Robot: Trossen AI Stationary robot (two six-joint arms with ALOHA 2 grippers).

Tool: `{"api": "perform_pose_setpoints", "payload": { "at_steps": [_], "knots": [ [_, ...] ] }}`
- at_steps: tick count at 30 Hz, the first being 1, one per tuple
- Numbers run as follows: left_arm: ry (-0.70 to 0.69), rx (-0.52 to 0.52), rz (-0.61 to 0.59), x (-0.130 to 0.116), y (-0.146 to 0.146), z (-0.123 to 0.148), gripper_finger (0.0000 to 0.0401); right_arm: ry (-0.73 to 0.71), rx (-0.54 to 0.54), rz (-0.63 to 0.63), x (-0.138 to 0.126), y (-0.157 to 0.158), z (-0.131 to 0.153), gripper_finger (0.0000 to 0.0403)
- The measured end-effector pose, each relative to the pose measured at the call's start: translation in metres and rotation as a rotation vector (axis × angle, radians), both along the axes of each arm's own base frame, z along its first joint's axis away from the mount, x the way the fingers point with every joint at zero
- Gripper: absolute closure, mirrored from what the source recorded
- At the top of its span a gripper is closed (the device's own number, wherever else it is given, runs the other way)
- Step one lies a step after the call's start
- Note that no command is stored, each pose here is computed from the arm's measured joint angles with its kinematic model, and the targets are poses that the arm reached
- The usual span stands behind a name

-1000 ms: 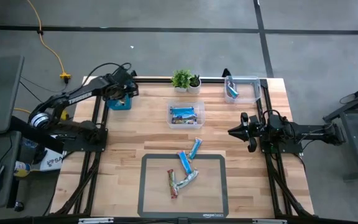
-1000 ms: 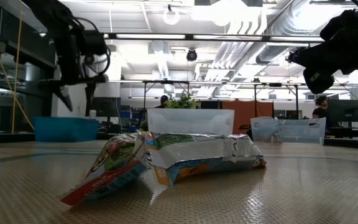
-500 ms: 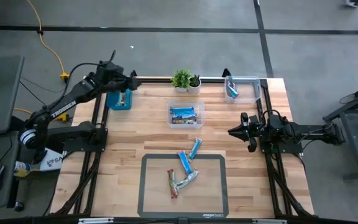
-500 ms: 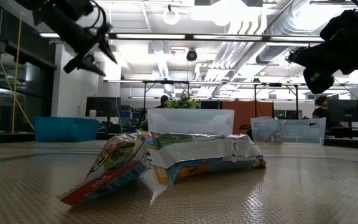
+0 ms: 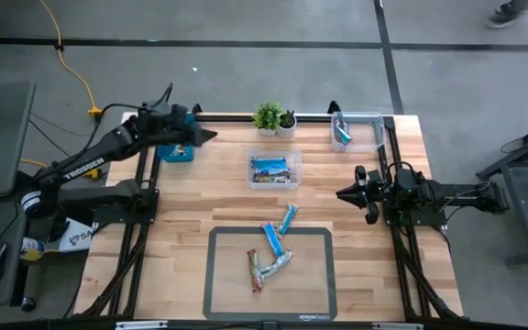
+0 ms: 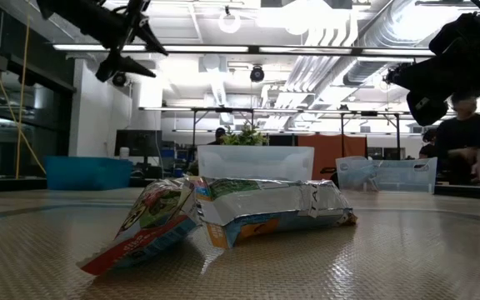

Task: Pick and place Granola Bars by type
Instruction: Put the orange granola bar in the blue bin

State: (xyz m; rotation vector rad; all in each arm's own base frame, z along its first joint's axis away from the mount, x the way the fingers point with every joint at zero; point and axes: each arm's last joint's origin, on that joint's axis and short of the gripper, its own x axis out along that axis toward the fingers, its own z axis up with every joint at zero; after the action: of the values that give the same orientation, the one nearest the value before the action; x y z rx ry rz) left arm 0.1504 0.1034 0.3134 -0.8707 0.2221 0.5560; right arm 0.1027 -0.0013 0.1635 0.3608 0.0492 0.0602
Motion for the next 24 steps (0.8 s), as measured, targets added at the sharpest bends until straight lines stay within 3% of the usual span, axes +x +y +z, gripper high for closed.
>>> {"api": "perform_pose_setpoints", "payload": {
  "at_steps": [7,24],
  "knots": [
    [-0.082,0.042,-0.058,0.016,-0.020,0.012,0.0153,0.000,0.000,0.000,0.000,0.000,0.000,0.0367],
    [-0.211,0.170,-0.127,0.035,-0.059,0.078,0.0153,0.000,0.000,0.000,0.000,0.000,0.000,0.0364]
  ]
}}
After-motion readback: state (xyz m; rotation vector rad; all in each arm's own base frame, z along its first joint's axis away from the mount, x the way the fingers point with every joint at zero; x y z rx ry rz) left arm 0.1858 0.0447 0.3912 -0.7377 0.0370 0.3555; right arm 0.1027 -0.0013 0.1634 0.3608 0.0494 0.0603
